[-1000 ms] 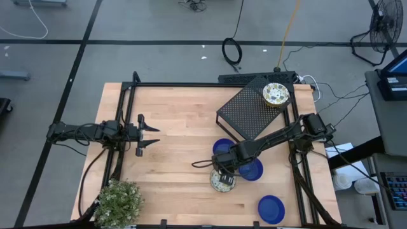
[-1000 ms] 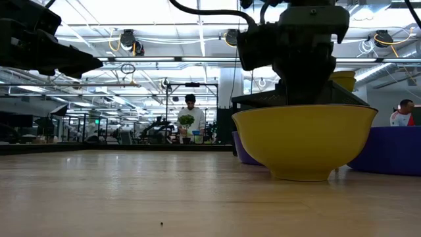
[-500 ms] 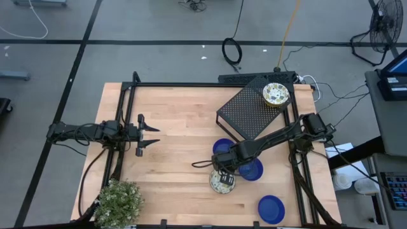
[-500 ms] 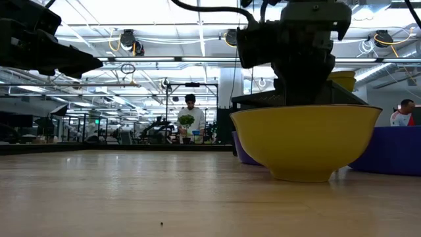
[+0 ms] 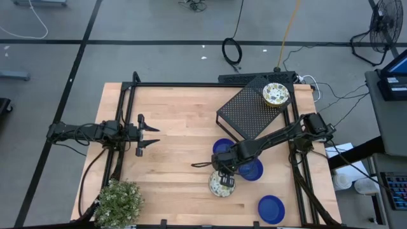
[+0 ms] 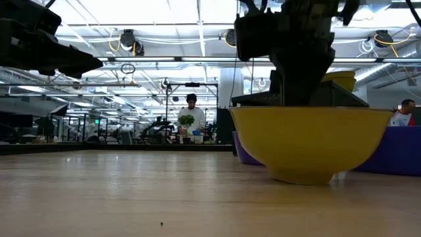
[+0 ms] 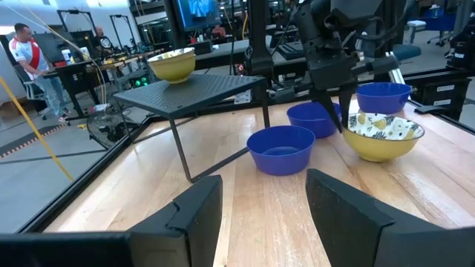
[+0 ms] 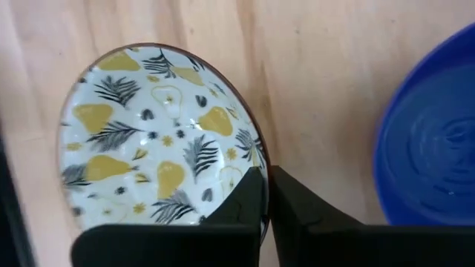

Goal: Pick & Place Mini bowls
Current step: Stack the patterned yellow bowl on the patterned yellow bowl on the shelf

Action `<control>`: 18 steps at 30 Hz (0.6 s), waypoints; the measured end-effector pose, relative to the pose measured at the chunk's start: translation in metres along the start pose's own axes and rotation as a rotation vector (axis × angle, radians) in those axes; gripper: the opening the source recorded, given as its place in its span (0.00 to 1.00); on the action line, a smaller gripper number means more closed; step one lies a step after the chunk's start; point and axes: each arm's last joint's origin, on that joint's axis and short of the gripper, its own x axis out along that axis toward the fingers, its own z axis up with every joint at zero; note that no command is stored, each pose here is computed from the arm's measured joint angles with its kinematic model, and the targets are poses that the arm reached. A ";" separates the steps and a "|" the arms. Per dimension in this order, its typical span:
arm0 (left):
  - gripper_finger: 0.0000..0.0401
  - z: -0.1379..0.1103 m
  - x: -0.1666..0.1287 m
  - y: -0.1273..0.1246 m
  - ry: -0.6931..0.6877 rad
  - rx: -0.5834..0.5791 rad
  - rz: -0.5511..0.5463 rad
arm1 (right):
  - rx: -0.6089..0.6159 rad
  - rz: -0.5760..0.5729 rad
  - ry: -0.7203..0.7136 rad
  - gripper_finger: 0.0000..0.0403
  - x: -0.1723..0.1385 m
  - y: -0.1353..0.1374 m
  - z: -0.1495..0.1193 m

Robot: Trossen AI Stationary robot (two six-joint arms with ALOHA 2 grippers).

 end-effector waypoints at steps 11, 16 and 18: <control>0.49 0.000 0.000 0.000 0.000 0.000 0.000 | 0.015 0.057 -0.152 0.00 -0.063 -0.001 -0.005; 0.49 0.000 0.000 0.000 -0.001 0.000 0.000 | 0.046 0.054 -0.270 0.00 -0.099 -0.005 -0.011; 0.49 0.000 0.000 0.000 0.000 0.000 0.000 | 0.069 0.035 -0.317 0.00 -0.115 -0.009 -0.016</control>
